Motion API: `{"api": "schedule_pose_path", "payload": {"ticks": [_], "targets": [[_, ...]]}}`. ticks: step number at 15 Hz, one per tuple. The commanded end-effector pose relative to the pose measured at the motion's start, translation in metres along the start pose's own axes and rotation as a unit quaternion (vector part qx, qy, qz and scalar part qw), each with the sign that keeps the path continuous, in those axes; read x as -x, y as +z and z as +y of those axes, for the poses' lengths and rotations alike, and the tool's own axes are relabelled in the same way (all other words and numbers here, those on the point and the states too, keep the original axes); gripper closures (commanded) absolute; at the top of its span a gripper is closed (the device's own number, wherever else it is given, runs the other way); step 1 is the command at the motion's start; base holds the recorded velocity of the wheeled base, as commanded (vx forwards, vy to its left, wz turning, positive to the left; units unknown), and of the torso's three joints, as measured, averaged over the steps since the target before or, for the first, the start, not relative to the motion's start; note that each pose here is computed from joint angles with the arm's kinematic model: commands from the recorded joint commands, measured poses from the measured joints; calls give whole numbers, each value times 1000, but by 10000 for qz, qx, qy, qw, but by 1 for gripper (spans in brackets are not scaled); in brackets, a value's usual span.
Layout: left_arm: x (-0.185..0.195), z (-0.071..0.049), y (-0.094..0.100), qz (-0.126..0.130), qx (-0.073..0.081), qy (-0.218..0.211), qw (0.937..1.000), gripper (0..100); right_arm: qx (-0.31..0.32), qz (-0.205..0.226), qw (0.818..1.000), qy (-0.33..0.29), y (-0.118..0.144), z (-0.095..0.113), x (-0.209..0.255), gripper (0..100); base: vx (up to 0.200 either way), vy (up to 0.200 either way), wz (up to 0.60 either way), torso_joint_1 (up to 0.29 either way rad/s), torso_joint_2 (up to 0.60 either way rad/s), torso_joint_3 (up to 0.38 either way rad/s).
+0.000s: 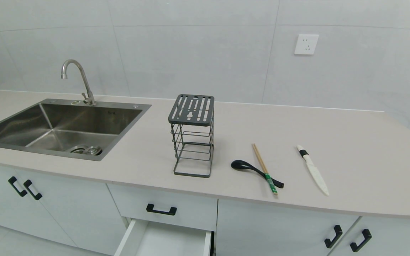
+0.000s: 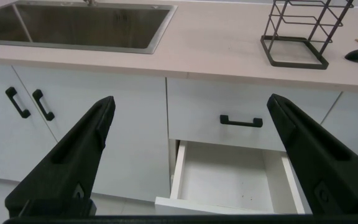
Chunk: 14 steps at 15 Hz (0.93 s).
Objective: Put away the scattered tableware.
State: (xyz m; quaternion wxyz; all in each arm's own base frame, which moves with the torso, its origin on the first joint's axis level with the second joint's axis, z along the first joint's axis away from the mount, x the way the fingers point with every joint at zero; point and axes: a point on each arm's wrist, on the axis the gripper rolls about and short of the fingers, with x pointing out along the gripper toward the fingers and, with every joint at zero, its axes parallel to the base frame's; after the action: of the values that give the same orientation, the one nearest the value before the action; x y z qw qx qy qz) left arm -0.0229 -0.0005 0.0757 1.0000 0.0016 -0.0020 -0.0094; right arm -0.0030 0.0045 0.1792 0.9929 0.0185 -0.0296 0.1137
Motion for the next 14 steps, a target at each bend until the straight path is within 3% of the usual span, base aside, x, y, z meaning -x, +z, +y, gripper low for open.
{"api": "schedule_pose_path", "payload": {"ticks": [1,4,7,14], "targets": [[0,0,0,5,1,2,10000,0,-353,1508,9875,302,1,-10,-60,0,0,0,0,0,0,0],[0,0,0,5,1,2,10000,0,-496,2315,9703,499,4,-14,-111,0,0,0,0,0,0,0],[0,0,0,5,1,2,10000,0,-486,2893,9535,690,-3,0,-151,0,0,0,0,0,0,0],[0,0,0,5,1,2,10000,0,-771,3769,9227,245,-32,37,-194,0,0,0,0,0,0,0]]}}
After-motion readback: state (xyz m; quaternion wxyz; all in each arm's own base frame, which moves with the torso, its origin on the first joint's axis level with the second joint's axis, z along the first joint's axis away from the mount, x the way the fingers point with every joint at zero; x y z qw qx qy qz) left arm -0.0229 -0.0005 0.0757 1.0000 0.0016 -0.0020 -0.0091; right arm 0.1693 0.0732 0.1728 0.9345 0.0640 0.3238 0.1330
